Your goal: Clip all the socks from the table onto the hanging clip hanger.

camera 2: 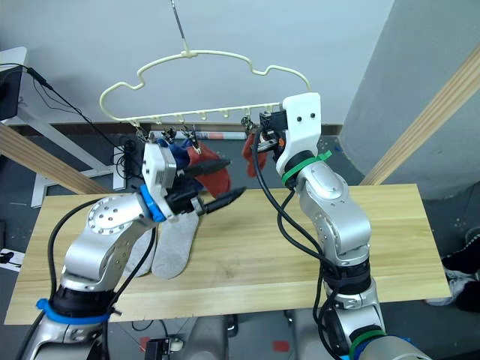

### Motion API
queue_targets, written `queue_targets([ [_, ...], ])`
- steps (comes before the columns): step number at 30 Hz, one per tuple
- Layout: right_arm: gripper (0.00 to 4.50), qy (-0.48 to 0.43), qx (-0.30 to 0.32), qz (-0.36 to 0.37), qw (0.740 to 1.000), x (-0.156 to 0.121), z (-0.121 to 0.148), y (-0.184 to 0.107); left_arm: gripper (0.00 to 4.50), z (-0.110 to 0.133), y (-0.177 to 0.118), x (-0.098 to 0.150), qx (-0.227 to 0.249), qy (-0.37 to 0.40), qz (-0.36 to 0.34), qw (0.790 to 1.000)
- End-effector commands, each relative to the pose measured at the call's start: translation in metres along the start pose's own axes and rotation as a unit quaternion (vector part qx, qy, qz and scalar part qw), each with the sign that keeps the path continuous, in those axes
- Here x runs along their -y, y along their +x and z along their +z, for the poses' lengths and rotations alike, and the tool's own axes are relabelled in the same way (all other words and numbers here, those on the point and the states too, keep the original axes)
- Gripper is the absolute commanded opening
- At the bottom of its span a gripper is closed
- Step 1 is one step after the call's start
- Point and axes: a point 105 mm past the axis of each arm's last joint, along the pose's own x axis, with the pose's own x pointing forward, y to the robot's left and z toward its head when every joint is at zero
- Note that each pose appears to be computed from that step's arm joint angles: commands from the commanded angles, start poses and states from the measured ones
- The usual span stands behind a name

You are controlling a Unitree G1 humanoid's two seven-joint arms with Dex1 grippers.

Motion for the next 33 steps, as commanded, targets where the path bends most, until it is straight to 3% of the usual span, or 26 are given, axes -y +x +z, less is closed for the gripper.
queue_targets([
  [1, 0.00, -0.005, 0.033, 0.007, 0.999, -0.002, 0.018, -0.005, 4.49, -0.020, -0.015, 0.000, -0.059, 0.003, 0.040, 0.997],
  [4, 0.00, -0.005, 0.031, 0.009, 0.999, -0.002, 0.018, -0.004, 4.49, -0.061, -0.036, -0.005, -0.130, -0.007, 0.100, 0.987],
  [8, 0.00, -0.006, 0.028, 0.014, 0.999, -0.003, 0.018, -0.004, 4.49, -0.090, -0.058, -0.025, -0.181, 0.005, 0.170, 0.969],
  [13, 0.00, -0.007, 0.026, 0.022, 0.999, -0.006, 0.018, -0.004, 4.49, -0.128, -0.071, -0.041, -0.223, -0.082, 0.246, 0.940],
  [22, 0.00, -0.006, 0.027, 0.025, 0.999, -0.008, 0.019, -0.002, 4.49, -0.158, -0.067, -0.026, -0.275, -0.144, 0.226, 0.923],
  [30, 0.00, -0.006, 0.030, 0.023, 0.999, -0.008, 0.020, -0.001, 2.04, -0.160, -0.073, -0.016, -0.287, -0.137, 0.212, 0.924],
  [33, 0.00, -0.007, 0.030, 0.022, 0.999, -0.007, 0.021, -0.001, 1.12, -0.149, -0.066, -0.009, -0.266, -0.106, 0.177, 0.942],
])
